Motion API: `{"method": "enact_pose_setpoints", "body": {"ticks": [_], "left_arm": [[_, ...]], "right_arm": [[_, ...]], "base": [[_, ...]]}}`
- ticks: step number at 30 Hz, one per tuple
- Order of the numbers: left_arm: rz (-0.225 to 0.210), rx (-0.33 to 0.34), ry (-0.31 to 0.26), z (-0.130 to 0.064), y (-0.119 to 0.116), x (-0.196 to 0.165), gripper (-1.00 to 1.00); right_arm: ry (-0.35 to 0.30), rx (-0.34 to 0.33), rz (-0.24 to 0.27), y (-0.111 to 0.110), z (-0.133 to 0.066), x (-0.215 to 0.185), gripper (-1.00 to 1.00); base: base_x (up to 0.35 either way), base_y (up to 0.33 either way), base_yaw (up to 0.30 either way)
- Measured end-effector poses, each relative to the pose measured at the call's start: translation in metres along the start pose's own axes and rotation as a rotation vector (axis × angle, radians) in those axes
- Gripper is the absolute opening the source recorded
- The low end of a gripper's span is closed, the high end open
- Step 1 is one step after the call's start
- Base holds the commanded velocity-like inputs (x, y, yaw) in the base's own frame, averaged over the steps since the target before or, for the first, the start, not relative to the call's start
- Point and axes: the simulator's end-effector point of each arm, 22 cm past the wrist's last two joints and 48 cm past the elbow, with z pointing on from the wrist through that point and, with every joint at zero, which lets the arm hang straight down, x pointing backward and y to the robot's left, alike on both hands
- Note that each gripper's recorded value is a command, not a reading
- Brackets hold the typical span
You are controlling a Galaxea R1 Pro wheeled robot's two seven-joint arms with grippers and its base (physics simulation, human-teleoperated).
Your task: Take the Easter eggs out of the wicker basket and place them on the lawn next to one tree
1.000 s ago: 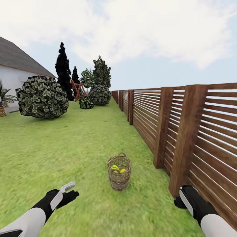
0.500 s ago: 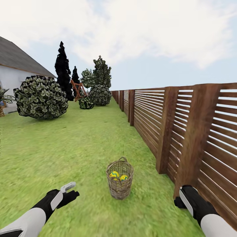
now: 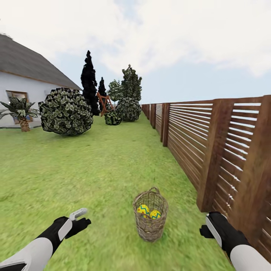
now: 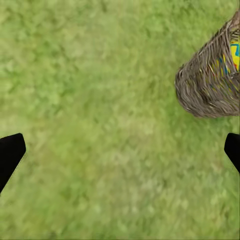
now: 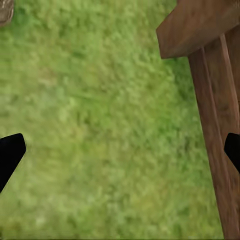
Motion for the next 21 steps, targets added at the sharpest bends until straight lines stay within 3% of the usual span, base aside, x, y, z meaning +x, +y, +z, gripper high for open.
{"method": "enact_pose_setpoints", "body": {"ticks": [9, 21], "left_arm": [[0.003, 0.006, 0.003, 0.0007, -0.0055, 0.0026, 1.00], [0.003, 0.006, 0.003, 0.0007, -0.0053, 0.0025, 1.00]], "right_arm": [[0.001, 0.001, 0.000, -0.0011, 0.0001, 0.0002, 1.00], [0.001, 0.004, 0.000, -0.0026, 0.0002, 0.0002, 1.00]], "base": [[0.332, 0.000, 0.169], [0.332, 0.000, 0.016]]}}
